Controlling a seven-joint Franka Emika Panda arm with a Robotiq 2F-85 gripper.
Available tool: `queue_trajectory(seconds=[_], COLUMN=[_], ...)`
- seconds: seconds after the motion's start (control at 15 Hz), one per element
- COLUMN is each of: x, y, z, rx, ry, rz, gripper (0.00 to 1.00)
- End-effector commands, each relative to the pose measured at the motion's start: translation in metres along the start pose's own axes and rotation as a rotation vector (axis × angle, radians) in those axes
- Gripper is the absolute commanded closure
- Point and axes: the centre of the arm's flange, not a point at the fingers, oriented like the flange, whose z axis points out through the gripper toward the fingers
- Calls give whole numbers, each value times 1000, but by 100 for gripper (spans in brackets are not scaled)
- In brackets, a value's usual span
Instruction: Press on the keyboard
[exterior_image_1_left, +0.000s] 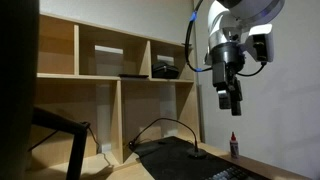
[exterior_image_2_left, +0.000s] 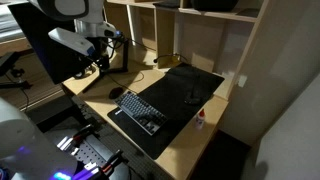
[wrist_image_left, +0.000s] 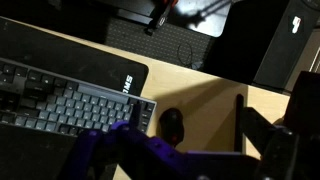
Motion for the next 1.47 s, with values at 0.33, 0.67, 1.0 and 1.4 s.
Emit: queue_trajectory(seconds=[0.33,0.67,1.0,1.4], x=[62,64,67,54], y=[-104,-169,-171,-198], z=[-54,-72,-76,-77], rx=[-56,-86,-83,-172], ry=[96,183,187,245], rz=[248,360,374,759], gripper=[0,0,0,0])
